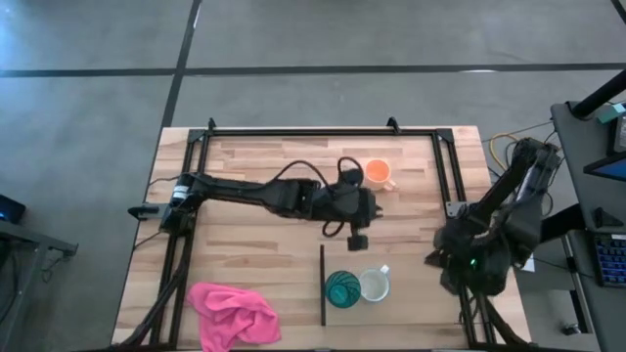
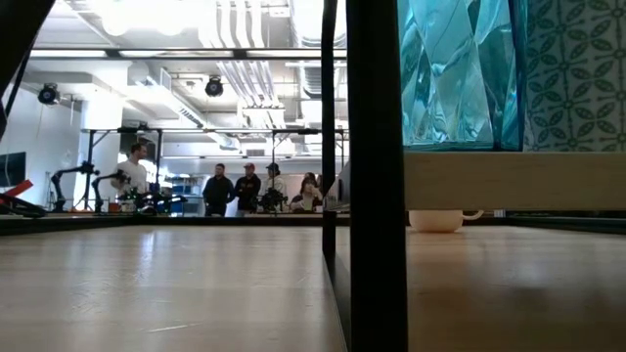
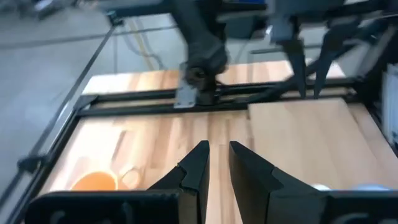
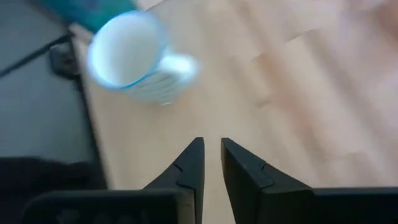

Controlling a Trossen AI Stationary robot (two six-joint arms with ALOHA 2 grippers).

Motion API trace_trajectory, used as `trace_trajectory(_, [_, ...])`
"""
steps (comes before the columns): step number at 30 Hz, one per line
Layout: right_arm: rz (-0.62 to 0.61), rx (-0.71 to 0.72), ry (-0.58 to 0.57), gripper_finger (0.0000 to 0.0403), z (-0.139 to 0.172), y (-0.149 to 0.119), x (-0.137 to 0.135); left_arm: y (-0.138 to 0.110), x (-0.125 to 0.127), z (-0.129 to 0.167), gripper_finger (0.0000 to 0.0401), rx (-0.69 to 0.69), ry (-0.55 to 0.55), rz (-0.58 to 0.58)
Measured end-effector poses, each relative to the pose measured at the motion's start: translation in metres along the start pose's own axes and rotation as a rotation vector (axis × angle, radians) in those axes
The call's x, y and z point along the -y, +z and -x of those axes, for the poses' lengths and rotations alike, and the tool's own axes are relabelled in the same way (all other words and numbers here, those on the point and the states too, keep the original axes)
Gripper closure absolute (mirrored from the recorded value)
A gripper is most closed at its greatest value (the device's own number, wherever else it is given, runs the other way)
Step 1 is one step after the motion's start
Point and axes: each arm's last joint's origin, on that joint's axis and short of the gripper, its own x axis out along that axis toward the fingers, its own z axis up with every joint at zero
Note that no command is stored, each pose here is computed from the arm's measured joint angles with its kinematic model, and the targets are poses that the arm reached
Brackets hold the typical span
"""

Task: Stack small to large cups/mugs on shelf
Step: Put the light orange mug on the shelf

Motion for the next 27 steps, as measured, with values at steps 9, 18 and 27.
trace_trajectory(9, [0.046, 0.175, -0.230, 0.0356, 0.041, 0.033, 0.037, -0.005, -0.030, -0.008, 0.0376, -0.033, 0.060, 0.090])
trace_trajectory(18, [0.028, 0.261, -0.295, 0.0356, 0.056, 0.058, 0.078, -0.016, -0.054, -0.010, 0.0393, -0.133, 0.104, 0.183])
trace_trajectory(27, [0.081, 0.327, -0.326, 0.0313, 0.062, 0.081, 0.096, -0.005, -0.070, 0.004, 0.0393, -0.098, 0.101, 0.071])
